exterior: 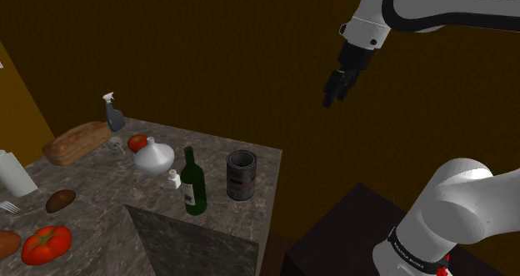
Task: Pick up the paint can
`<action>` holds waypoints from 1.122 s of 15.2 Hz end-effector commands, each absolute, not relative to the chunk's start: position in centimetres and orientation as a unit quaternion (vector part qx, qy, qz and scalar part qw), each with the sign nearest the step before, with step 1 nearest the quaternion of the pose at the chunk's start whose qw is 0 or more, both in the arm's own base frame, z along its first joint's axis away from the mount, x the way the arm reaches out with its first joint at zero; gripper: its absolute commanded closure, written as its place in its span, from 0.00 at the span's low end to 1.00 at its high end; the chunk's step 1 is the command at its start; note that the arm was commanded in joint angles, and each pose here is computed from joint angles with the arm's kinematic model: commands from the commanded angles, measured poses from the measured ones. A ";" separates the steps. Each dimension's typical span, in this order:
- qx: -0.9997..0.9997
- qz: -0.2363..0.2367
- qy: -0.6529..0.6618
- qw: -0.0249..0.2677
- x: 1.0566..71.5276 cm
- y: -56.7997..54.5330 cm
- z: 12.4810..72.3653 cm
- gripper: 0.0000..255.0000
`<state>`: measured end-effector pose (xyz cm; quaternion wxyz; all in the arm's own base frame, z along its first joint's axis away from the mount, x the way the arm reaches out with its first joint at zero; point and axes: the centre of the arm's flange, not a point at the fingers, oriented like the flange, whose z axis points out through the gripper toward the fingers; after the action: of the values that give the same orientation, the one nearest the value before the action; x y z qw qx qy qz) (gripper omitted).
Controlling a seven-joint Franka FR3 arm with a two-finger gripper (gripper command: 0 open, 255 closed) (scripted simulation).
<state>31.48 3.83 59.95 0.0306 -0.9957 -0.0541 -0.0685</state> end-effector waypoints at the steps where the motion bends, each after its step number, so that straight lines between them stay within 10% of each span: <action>1: -0.996 -0.068 -0.054 0.031 31.5 3.8 59.9 0.00; 17: -0.997 -0.039 -0.059 0.027 45.2 11.2 44.9 0.00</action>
<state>44.52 10.63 45.93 0.0271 -0.9971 -0.0589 -0.0397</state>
